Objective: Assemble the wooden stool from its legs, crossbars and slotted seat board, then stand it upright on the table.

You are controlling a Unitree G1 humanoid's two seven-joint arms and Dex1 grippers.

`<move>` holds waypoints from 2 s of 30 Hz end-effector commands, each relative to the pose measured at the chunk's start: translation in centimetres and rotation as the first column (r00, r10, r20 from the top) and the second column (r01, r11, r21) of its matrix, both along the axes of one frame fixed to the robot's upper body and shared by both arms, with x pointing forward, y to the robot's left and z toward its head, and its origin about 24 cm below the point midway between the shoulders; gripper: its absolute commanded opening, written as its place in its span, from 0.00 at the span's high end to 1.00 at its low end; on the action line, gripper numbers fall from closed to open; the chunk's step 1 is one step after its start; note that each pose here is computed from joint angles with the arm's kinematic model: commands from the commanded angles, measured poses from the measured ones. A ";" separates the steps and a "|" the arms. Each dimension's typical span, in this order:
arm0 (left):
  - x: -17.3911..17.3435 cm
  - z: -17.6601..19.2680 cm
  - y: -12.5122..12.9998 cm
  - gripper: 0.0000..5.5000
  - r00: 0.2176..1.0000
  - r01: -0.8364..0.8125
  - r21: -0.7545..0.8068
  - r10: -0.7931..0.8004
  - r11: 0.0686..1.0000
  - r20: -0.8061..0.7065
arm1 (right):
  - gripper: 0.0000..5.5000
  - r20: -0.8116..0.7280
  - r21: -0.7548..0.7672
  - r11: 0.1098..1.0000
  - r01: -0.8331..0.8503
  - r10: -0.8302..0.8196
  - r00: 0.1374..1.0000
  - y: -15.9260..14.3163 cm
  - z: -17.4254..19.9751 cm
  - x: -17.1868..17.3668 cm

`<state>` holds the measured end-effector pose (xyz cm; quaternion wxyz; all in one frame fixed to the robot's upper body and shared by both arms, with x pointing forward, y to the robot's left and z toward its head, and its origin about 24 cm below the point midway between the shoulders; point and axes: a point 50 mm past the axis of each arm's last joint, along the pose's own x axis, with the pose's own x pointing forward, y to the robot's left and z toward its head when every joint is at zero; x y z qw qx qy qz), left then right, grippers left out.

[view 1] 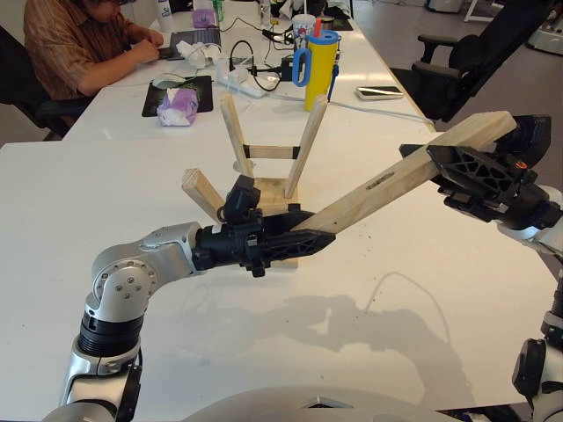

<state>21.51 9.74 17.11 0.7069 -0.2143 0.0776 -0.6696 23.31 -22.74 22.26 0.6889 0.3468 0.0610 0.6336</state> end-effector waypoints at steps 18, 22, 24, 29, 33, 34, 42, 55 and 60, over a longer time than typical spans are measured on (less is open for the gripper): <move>0.9 -10.5 2.6 0.30 0.951 -0.309 0.477 0.280 0.822 0.133 | 0.63 0.259 -0.342 0.915 0.213 -0.126 0.958 1.5 -4.1 5.3; 0.9 -12.5 2.4 0.30 0.957 -0.291 0.577 0.227 0.763 0.183 | 0.63 0.302 -0.371 0.904 0.214 -0.101 0.948 1.8 -5.1 6.3; 0.9 -13.3 2.6 0.30 0.959 -0.284 0.616 0.216 0.735 0.185 | 0.63 0.326 -0.386 0.899 0.204 -0.074 0.943 2.3 -5.5 6.6; 1.0 -15.1 3.1 0.30 0.969 -0.247 0.717 0.173 0.651 0.177 | 0.63 0.340 -0.405 0.895 0.187 -0.042 0.939 2.9 -6.6 7.2; 0.9 -15.4 3.3 0.30 0.976 -0.218 0.743 0.156 0.633 0.153 | 0.63 0.362 -0.460 0.869 0.180 -0.001 0.932 3.1 -7.2 7.4; 0.8 -15.5 3.3 0.30 0.977 -0.212 0.746 0.157 0.632 0.145 | 0.63 0.377 -0.480 0.858 0.182 0.015 0.926 3.1 -7.2 7.5; 0.3 -15.9 3.2 0.30 0.981 -0.189 0.751 0.155 0.632 0.116 | 0.63 0.506 -0.565 0.796 0.215 0.129 0.853 4.5 -5.2 7.6; 0.4 -16.6 2.6 0.30 0.976 -0.206 0.747 0.185 0.632 0.112 | 0.63 0.464 -0.761 0.643 0.088 0.443 0.767 7.5 -4.2 8.9; 0.6 -16.7 2.3 0.30 0.976 -0.207 0.745 0.182 0.634 0.116 | 0.63 0.448 -0.771 0.634 0.065 0.467 0.762 8.3 -4.5 9.4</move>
